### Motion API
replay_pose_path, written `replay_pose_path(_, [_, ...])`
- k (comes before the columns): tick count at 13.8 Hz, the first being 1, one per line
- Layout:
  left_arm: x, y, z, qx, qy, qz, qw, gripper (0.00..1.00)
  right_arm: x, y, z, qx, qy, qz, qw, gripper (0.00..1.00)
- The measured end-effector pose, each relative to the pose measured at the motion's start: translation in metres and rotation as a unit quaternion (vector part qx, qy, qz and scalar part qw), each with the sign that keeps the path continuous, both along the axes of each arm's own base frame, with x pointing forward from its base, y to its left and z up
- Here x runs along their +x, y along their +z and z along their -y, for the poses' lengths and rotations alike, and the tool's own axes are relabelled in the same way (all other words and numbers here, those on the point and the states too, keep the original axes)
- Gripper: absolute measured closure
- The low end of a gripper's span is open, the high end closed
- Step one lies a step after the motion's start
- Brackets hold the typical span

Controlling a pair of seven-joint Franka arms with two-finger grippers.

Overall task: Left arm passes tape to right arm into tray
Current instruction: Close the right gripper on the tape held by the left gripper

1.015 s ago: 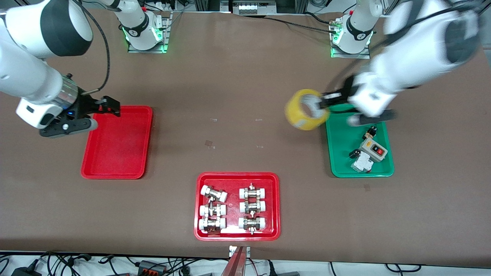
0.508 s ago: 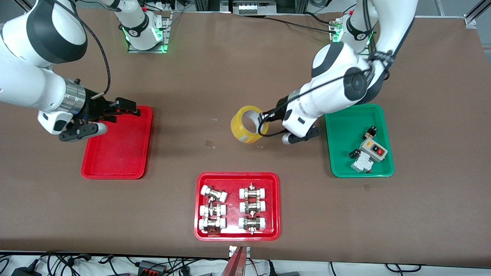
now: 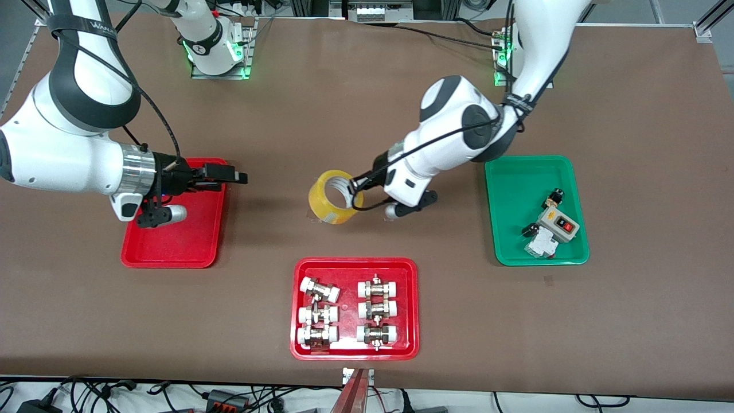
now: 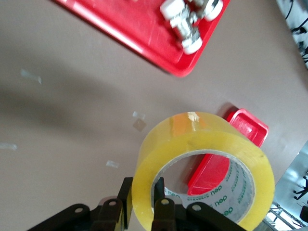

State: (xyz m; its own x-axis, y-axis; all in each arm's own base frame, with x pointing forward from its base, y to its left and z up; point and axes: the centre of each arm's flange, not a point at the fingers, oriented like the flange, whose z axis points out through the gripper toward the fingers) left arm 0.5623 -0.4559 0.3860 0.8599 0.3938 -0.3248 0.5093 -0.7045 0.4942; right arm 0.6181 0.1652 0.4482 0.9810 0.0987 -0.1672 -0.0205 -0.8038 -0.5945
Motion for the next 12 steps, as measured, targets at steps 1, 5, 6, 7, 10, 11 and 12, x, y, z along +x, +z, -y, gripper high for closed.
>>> replay_pose_path(1, [-0.004, -0.001, 0.01, -0.002, 0.011, -0.012, 1.0, 0.79, 0.0, -0.002, -0.01, 0.006, 0.004, 0.006, 1.0, 0.0])
replay_pose_path(5, [-0.004, -0.002, 0.033, -0.013, 0.058, -0.051, 0.997, 0.79, 0.005, -0.026, -0.035, 0.055, 0.028, 0.021, 0.998, 0.0])
replay_pose_path(6, [-0.004, -0.003, 0.036, -0.014, 0.064, -0.057, 0.996, 0.79, 0.007, -0.035, -0.037, 0.076, 0.032, 0.023, 0.996, 0.0])
replay_pose_path(7, [-0.005, -0.004, 0.039, -0.015, 0.073, -0.063, 0.995, 0.79, 0.01, -0.045, -0.038, 0.098, 0.033, 0.024, 0.994, 0.0])
replay_pose_path(10, [-0.007, -0.008, 0.049, -0.026, 0.099, -0.063, 0.993, 0.79, 0.017, -0.067, -0.042, 0.129, 0.045, 0.031, 0.99, 0.0])
replay_pose_path(11, [-0.009, -0.011, 0.052, -0.026, 0.099, -0.064, 0.993, 0.79, 0.018, -0.071, -0.042, 0.13, 0.049, 0.033, 0.99, 0.0])
replay_pose_path(12, [-0.009, -0.013, 0.053, -0.026, 0.1, -0.064, 0.993, 0.79, 0.018, -0.074, -0.043, 0.132, 0.053, 0.034, 0.989, 0.0])
